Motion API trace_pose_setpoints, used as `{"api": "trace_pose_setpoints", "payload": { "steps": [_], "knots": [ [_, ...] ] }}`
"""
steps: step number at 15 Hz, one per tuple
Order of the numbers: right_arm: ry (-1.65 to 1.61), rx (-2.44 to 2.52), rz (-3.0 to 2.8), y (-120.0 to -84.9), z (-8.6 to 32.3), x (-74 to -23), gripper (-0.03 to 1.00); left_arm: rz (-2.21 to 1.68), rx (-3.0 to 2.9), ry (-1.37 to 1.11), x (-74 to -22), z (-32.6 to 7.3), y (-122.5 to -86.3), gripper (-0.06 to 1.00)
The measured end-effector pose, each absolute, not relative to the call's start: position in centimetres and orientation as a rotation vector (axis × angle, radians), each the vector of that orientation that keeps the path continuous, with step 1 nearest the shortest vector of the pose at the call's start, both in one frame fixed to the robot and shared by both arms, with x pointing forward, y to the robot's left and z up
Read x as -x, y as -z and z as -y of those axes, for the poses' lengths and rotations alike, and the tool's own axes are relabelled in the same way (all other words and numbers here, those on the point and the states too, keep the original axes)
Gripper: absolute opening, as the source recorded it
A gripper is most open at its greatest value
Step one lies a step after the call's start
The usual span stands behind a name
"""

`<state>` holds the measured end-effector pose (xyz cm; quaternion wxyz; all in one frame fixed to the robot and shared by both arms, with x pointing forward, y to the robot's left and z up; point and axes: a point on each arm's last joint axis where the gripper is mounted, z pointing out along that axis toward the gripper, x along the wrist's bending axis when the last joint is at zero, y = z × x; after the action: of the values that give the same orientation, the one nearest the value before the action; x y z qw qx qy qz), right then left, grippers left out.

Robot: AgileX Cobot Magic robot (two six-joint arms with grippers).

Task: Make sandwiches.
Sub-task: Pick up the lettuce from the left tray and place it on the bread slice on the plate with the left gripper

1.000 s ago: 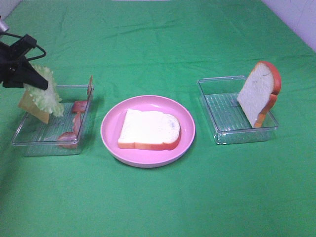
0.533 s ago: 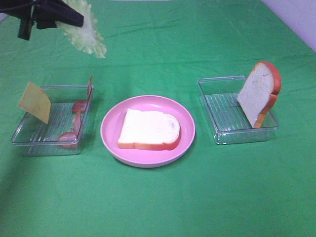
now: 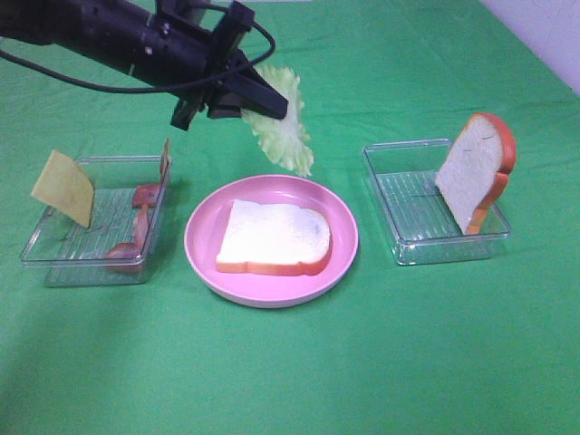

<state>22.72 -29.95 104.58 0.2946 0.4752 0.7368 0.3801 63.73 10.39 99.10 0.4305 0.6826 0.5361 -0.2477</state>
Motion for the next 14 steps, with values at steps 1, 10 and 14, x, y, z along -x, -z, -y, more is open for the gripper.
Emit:
{"api": "trace_pose_setpoints", "payload": {
  "steps": [1,10,14],
  "knots": [
    [-1.012,-1.265,-1.961,-104.6,30.0,-22.7,0.75,-1.358,-1.708,0.625,-63.8,-9.6,-97.8,0.01],
    [-1.012,-1.265,-1.961,-104.6,30.0,-22.7,0.75,-1.483,-1.844,0.613,-63.8,-6.9,-88.1,0.01],
    [-1.012,-1.265,-1.961,-104.6,30.0,-22.7,0.75,-1.486,-1.9,0.524,-64.1,-7.3,-87.5,0.01]
  ]
}}
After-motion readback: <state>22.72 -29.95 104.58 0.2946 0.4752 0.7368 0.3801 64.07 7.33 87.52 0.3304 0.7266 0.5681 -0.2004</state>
